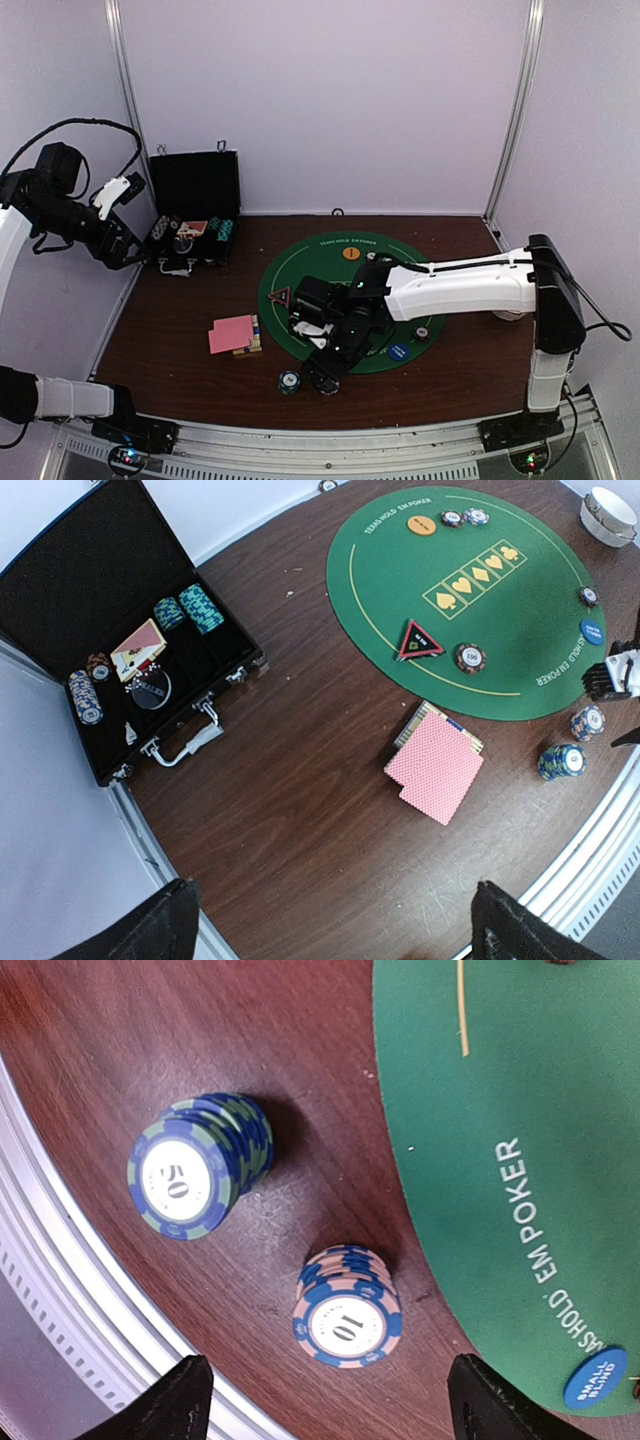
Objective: Distribute texas hold em gaming equipment
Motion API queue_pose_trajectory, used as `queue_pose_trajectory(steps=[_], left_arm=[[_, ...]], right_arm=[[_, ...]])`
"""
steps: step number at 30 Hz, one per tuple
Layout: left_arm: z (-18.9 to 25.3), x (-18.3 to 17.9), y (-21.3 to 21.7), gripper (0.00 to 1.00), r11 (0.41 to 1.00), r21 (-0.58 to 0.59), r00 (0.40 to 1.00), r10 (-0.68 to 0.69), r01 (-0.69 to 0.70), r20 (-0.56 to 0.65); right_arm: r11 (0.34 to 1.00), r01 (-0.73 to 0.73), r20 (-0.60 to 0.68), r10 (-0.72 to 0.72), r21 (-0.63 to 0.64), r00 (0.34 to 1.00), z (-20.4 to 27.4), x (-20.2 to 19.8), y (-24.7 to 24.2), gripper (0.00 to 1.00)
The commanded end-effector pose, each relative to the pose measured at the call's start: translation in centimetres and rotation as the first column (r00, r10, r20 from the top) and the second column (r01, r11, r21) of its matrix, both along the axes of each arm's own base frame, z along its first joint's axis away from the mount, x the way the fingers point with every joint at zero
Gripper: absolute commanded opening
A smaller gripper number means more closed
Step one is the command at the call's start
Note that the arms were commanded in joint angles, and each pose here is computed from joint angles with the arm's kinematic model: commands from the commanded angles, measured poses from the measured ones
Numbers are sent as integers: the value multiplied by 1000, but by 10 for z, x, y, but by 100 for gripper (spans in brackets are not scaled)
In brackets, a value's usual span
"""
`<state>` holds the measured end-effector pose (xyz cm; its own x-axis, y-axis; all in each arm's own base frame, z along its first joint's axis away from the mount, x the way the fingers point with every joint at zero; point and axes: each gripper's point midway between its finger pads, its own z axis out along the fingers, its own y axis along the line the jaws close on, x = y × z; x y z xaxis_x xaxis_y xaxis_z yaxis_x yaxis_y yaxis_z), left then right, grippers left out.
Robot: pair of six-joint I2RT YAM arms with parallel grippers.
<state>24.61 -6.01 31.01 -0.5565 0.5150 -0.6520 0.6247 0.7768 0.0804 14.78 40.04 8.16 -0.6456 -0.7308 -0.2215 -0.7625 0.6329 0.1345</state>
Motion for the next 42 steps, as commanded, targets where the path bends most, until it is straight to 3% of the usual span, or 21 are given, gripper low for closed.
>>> queue_pose_trajectory(steps=[1,19,35,42], left_arm=[[4,0,-1,97,1000,-6,1000,-8,8,18],[7,-1,0,98,1000,-1,1000,-5,5,28],[8,-1,1,98,1000,2,1000,-3,2,31],[7,-2,0,98,1000,0,1000,-6,6,31]], right_arm=[[1000,-23,-19,23,-10,1000,-15,-5,4,84],[996,-29,-9,29,-80,1000,-44,0,-1,76],[997,-11,8,12,-79,1000,-41,8,-2,54],[997,-16,7,16,-75,1000,-35,9,-2,51]])
